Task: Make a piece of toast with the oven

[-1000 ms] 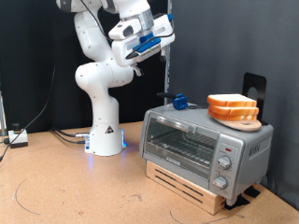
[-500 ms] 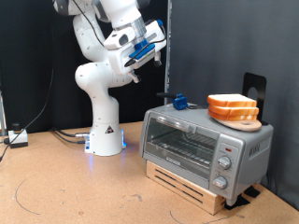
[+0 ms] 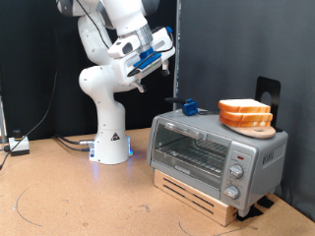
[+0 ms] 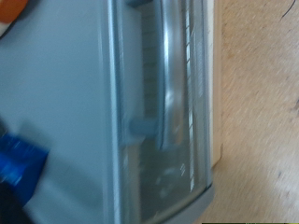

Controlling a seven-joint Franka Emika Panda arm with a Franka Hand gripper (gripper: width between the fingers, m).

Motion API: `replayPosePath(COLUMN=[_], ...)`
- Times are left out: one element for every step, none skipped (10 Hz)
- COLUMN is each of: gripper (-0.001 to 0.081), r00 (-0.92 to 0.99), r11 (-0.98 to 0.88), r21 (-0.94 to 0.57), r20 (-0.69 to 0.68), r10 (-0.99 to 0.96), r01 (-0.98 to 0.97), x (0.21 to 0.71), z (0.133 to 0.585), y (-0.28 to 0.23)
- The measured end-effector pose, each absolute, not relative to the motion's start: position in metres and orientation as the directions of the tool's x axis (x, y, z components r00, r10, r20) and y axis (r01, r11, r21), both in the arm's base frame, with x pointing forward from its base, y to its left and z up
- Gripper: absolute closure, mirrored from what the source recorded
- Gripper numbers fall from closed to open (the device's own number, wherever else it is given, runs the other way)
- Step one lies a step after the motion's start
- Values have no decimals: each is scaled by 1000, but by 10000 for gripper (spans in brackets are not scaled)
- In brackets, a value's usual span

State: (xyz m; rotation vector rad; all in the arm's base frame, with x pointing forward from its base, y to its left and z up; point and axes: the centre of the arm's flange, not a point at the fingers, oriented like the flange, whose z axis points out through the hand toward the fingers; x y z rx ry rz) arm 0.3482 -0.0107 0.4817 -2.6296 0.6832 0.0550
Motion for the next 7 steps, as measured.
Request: replayPosePath(gripper=[-1,-1,-1,-1,-1,-1,-1], r00=[874,866,863,863,865,866,868], r11=[-798,-801,-804,-809,-816,-821,-827], r21=[-364,-340,-322,-306,-290,-277,-267], r20=[-117,-106,-107,-109,-113,-121,-128], r10=[-472,-488,-493,-493,-489,-485,-479], r01=[-480,-493,-500,-501,-499,-499,-495], x=[350,352,353,355,355,354,353], z=[463,447,430,414,398,385,375], y=[-6,0,4,7,11,14,17])
